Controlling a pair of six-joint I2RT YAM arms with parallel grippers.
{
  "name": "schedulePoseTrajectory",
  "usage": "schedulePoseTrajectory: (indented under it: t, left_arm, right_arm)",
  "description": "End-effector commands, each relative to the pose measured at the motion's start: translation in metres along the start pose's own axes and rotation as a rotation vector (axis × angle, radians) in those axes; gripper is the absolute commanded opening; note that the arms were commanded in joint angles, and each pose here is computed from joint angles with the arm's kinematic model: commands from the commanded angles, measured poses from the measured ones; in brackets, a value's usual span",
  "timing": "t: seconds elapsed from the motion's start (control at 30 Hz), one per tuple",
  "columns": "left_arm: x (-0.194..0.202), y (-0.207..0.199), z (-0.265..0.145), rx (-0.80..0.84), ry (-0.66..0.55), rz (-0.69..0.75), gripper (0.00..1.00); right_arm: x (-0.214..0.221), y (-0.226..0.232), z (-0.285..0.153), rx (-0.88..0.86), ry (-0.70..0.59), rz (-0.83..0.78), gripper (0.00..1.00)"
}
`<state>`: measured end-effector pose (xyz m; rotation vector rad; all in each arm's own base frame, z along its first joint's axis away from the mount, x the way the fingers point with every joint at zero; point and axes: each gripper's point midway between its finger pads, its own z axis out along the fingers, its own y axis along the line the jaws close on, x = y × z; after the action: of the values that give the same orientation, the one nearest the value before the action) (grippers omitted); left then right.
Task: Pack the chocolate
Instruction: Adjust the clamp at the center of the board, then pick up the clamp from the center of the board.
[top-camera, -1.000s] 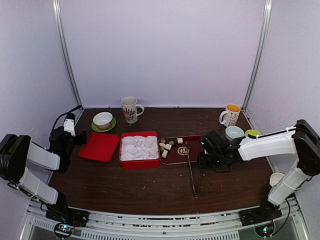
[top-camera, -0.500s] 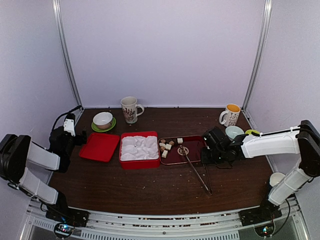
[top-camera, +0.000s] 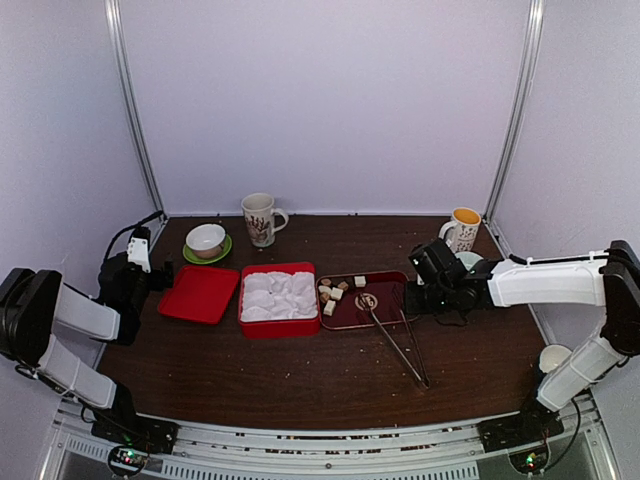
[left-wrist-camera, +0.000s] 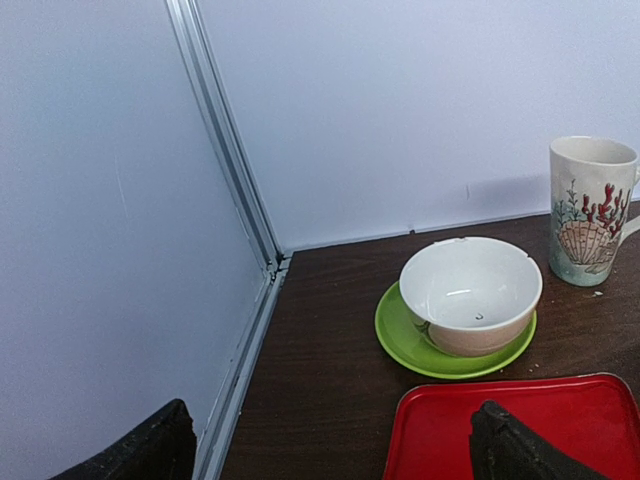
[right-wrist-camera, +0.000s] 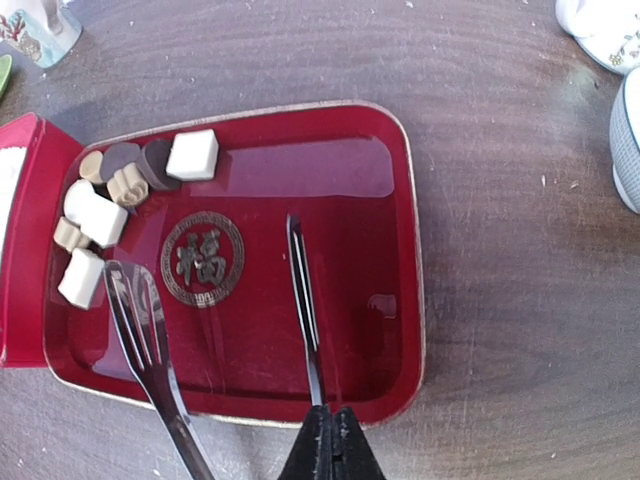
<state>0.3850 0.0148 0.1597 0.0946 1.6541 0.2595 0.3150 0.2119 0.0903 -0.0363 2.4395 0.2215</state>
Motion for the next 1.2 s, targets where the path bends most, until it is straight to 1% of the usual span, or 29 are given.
schedulePoseTrajectory:
  t: [0.0, 0.07, 0.17, 0.2, 0.23, 0.3, 0.37, 0.4, 0.53, 0.73, 1.07, 1.17]
  left_arm:
    - [-0.009, 0.003, -0.002, -0.006, -0.044, 0.007, 0.98]
    - [-0.010, 0.003, -0.002, -0.008, -0.045, 0.007, 0.98]
    - [-0.010, 0.003, -0.002, -0.008, -0.045, 0.007, 0.98]
    - [-0.010, 0.003, -0.002, -0.007, -0.045, 0.007, 0.98]
    - [-0.010, 0.003, -0.002, -0.008, -0.046, 0.007, 0.98]
    - [-0.009, 0.003, -0.002, -0.007, -0.044, 0.007, 0.98]
    - [-0.009, 0.003, -0.002, -0.007, -0.044, 0.006, 0.98]
    - [-0.009, 0.003, -0.002, -0.007, -0.044, 0.007, 0.98]
    - [-0.009, 0.003, -0.002, -0.006, -0.044, 0.007, 0.98]
    - [-0.010, 0.003, -0.002, -0.007, -0.045, 0.006, 0.98]
    - [-0.010, 0.003, -0.002, -0.007, -0.045, 0.006, 0.98]
    - [-0.010, 0.003, -0.002, -0.007, -0.045, 0.007, 0.98]
  right_arm:
    - [-0.016, 0.004, -0.001, -0.003, -0.026, -0.024, 0.15]
    - [-0.012, 0.007, -0.002, -0.033, -0.016, -0.047, 0.26]
    - [-0.004, 0.006, -0.005, -0.047, 0.008, -0.073, 0.35]
    - [-0.001, 0.005, -0.006, -0.050, 0.015, -0.077, 0.41]
    - [0.002, 0.005, -0.008, -0.064, 0.019, -0.080, 0.49]
    - [0.012, 0.013, -0.014, -0.125, 0.032, -0.101, 0.70]
    - [0.019, 0.017, -0.020, -0.132, 0.027, -0.107, 0.97]
    - [0.023, 0.016, -0.021, -0.122, 0.026, -0.110, 1.00]
    - [0.035, 0.012, -0.020, -0.064, 0.033, -0.113, 1.00]
    - [0.056, 0.028, -0.012, -0.077, 0.057, -0.151, 0.93]
    - [0.070, 0.024, -0.004, -0.032, 0.058, -0.161, 0.95]
    - [0.073, 0.024, 0.001, -0.023, 0.073, -0.174, 0.92]
